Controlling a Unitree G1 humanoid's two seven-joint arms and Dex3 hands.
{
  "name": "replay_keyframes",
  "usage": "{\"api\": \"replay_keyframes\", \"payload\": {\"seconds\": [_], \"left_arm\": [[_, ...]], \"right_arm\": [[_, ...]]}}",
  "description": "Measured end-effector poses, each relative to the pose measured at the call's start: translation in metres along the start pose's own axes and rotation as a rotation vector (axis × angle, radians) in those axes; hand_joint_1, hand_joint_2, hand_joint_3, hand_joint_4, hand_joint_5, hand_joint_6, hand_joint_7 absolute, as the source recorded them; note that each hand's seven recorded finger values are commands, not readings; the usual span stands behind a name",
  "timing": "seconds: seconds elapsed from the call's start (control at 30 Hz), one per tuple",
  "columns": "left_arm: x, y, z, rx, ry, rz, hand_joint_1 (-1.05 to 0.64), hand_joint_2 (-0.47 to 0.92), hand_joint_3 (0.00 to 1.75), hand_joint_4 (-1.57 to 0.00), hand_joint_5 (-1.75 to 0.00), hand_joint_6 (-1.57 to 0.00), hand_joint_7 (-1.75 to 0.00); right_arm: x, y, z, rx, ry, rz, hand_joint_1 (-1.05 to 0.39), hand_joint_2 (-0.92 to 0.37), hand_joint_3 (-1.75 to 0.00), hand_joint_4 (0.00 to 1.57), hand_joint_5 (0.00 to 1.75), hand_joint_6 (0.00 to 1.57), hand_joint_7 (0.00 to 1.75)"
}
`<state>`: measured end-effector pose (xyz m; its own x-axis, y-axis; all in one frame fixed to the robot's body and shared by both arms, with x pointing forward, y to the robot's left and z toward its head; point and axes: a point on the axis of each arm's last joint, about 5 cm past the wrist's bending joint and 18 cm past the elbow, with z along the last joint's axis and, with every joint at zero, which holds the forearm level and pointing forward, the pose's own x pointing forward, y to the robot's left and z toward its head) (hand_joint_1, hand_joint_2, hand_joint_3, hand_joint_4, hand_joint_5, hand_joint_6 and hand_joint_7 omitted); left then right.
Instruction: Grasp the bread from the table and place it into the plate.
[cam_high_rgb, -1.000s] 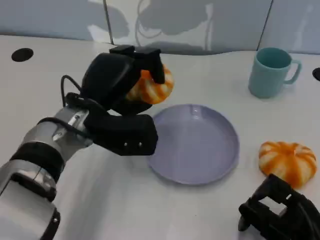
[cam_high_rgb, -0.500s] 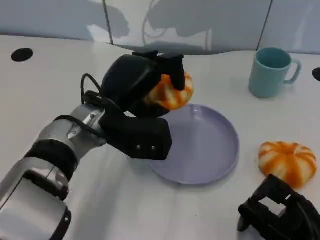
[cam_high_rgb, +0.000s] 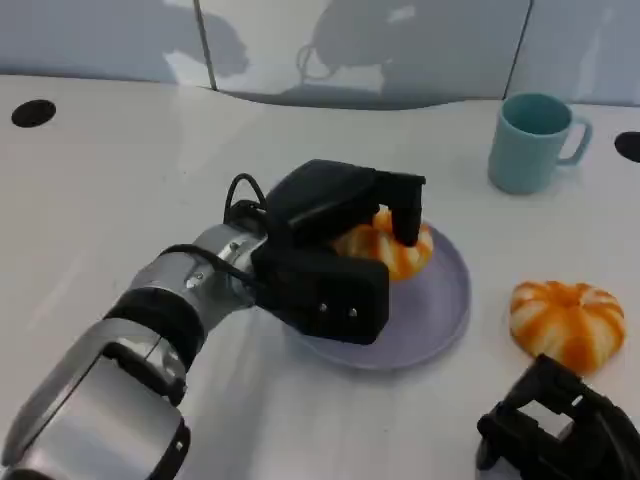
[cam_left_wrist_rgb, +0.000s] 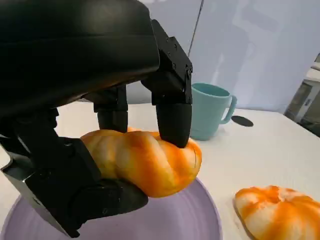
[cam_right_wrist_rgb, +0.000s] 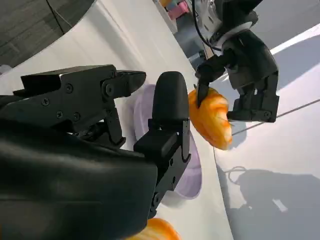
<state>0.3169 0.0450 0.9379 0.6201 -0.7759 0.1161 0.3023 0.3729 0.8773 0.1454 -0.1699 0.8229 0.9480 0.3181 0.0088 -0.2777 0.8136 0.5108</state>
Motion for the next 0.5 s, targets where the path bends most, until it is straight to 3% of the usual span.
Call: {"api": "replay_keyframes", "payload": {"seconds": [0.5], "left_arm": [[-0.0014,0.0013,-0.0018,0.003,0.006,-0.005,-0.22,0.43,1.31,-0.92,-1.75,-0.77,-1.75]], "right_arm": [[0.0002,0.0002,0.0001,0.000,-0.001,0.001,-0.67,-0.92,-0.10,0.77,1.57,0.67,1.40]]}}
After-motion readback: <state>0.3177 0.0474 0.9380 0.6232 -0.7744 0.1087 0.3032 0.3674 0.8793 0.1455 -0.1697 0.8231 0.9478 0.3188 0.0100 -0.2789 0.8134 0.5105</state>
